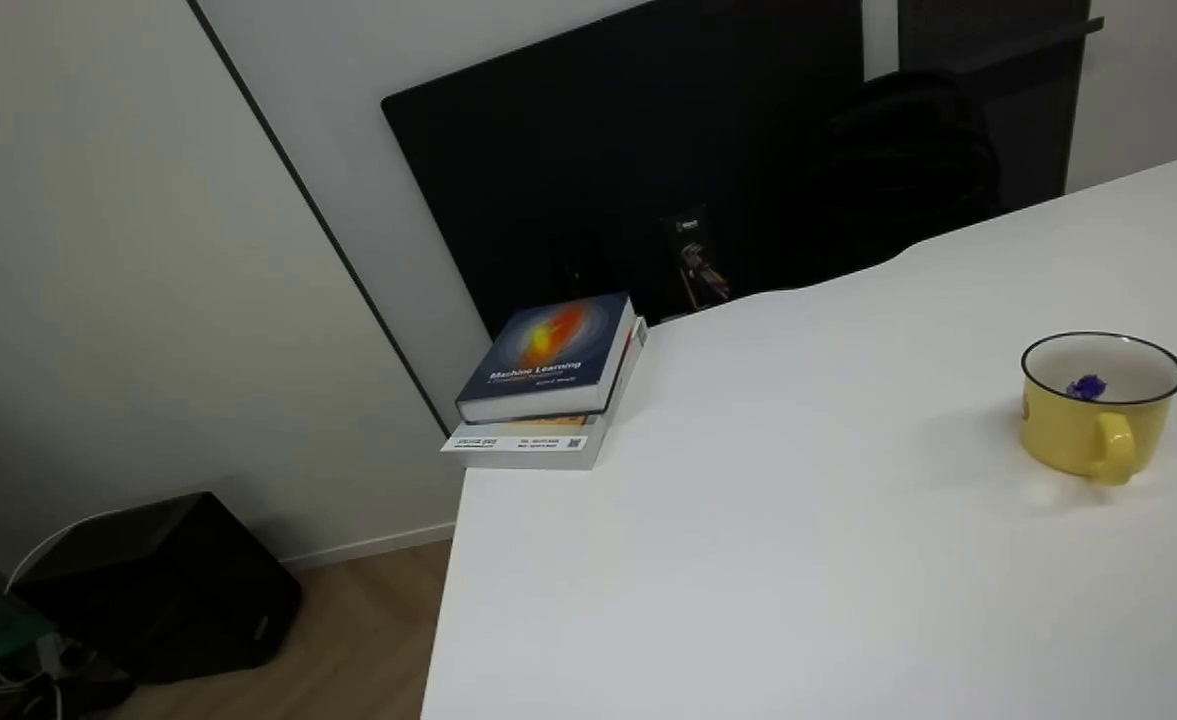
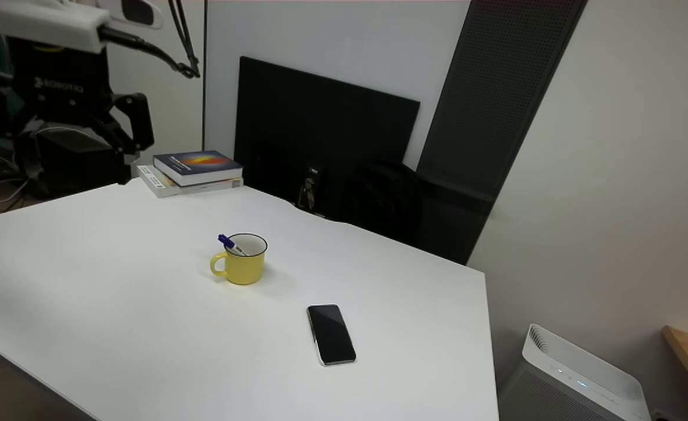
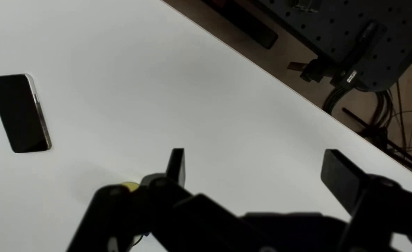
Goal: Pick up the marker from the cup and put it on the table
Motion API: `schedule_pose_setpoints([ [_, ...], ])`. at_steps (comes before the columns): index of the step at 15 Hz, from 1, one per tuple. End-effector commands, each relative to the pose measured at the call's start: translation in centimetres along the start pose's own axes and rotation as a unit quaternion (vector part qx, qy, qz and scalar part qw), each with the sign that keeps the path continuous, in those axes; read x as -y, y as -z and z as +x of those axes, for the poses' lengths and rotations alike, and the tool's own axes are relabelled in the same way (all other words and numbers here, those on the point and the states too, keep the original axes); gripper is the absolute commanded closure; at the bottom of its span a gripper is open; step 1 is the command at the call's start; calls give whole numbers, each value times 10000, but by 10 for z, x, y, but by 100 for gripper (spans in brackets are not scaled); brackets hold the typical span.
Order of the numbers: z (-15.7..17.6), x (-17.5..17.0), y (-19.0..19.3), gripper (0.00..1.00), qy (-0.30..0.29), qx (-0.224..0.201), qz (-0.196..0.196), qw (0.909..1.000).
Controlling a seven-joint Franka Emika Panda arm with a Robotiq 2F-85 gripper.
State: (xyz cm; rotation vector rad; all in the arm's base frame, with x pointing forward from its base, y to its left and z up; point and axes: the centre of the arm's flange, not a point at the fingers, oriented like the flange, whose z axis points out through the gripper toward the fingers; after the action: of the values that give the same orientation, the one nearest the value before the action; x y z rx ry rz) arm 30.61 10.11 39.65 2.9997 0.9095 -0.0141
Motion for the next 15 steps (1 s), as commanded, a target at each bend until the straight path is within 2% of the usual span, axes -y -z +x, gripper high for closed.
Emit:
schedule_pose_setpoints([
  [1,27,7,-56,0,517,166,-199,9983],
  [9,91,20,-148,0,1183,226,-545,9912],
  [11,106,20,-162,0,1358,125,-710,9881],
  [15,141,12,-169,0,1328,-445,-990,9852],
])
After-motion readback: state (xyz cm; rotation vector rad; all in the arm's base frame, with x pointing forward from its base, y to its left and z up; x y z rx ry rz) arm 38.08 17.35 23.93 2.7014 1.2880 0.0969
